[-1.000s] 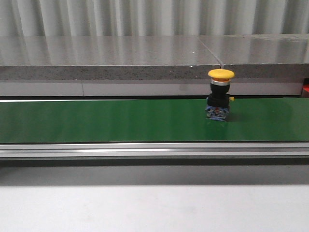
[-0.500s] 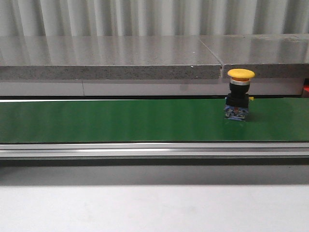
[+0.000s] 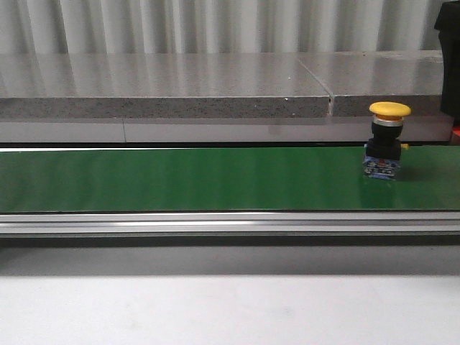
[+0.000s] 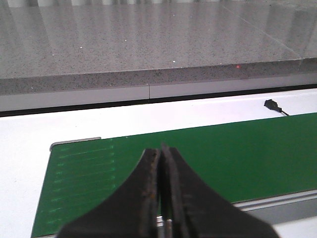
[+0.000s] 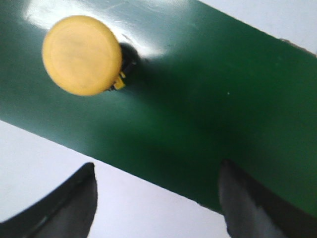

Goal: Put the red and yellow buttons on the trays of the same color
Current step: 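Grasp the yellow button at the belt's end with the right gripper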

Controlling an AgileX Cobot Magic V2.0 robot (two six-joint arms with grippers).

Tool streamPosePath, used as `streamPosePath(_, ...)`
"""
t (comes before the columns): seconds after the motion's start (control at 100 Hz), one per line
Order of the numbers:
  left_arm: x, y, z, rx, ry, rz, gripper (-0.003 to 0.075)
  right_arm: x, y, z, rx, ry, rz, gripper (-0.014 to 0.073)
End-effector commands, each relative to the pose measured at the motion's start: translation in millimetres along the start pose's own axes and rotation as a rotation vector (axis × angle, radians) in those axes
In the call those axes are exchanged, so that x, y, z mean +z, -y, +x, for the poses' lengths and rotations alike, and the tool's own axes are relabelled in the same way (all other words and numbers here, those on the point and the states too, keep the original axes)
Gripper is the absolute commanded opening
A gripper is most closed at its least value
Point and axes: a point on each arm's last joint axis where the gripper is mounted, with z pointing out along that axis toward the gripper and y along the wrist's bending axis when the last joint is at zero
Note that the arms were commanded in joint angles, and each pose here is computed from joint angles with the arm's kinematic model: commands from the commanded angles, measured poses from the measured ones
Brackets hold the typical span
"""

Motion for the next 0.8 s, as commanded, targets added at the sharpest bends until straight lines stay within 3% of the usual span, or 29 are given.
streamPosePath(0.0,-2.2,-0.3,-14.6,-0.011,0.094,-0.008,-0.0020,-14.2,-3.0,-4.8,-0.028,0.113,0.002,0.0519)
streamPosePath(0.17,-2.2,-0.3,-14.6,-0.011,0.094,-0.008,-0.0020,-4.2,-6.3,-13.1,-0.056,0.148,-0.049,0.0519)
streamPosePath(0.56,-2.2,-0.3,-14.6,-0.011,0.094,-0.008,-0.0020,27.9,-0.2,-28.9,-0.042,0.172,-0.033,0.0507)
streamPosePath(0.63,-2.2,-0.3,-14.6,-0.011,0.094,-0.008,-0.0020,29.0,-0.2,-28.9,-0.038,0.168,-0.034,0.0427)
streamPosePath(0.75,-2.2,-0.3,-14.6,-0.011,0.094,-0.008,-0.0020,27.9,-0.4,-27.3,-0.028,0.156,-0.039,0.0180)
streamPosePath(0.79,-2.2,-0.3,-14.6,-0.011,0.094,-0.008,-0.0020,27.0,-0.7,-26.3,-0.021,0.149,-0.042,0.0133)
